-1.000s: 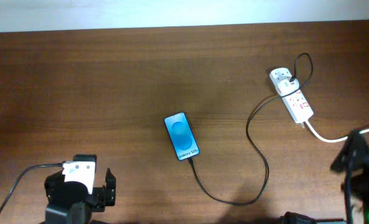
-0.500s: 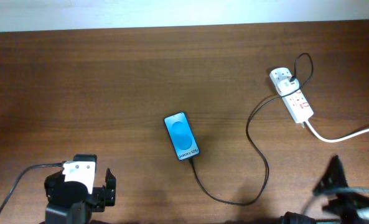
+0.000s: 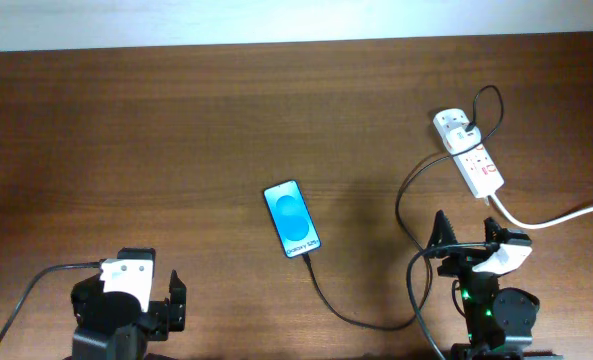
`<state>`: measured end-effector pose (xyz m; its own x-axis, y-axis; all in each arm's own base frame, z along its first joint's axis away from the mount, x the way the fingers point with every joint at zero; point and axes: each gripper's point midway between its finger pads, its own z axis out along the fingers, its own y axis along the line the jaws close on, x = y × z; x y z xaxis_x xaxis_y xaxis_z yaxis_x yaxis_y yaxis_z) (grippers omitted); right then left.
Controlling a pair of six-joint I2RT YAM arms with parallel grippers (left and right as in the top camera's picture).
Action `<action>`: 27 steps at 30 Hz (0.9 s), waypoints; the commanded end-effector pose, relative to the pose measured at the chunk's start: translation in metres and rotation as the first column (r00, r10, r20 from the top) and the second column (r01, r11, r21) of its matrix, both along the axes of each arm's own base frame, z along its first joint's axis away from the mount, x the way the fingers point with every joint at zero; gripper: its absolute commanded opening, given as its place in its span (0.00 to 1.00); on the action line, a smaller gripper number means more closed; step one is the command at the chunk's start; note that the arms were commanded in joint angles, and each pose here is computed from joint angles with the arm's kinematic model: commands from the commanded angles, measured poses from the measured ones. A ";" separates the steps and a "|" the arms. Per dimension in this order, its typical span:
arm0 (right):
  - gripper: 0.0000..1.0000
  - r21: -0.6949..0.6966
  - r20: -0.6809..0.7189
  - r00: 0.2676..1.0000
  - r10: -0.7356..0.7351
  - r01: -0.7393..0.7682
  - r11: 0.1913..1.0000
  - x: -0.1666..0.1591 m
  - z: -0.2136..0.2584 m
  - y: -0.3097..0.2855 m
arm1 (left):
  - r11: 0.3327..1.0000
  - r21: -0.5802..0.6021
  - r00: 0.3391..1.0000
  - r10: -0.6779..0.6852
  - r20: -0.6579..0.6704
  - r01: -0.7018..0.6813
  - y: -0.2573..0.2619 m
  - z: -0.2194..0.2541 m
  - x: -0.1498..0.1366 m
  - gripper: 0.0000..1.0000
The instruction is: Plug charger to phone and switch on socket
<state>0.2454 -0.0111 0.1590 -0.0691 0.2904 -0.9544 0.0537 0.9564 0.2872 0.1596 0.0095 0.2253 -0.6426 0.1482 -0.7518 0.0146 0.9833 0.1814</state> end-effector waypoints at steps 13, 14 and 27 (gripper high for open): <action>0.98 0.002 0.006 1.000 0.009 -0.009 1.000 0.000 -0.003 0.004 | 1.000 0.006 1.000 0.002 0.024 -0.002 0.002 0.006 0.000 0.99; 0.98 0.002 0.006 1.000 0.009 -0.009 1.000 0.000 -0.003 0.004 | 1.000 0.005 1.000 0.002 0.026 -0.002 0.002 0.007 -0.001 0.99; 0.98 0.002 0.006 1.000 0.009 -0.009 1.000 0.000 -0.003 0.004 | 0.981 -0.187 0.798 0.065 0.599 0.060 -0.013 -0.041 0.082 0.99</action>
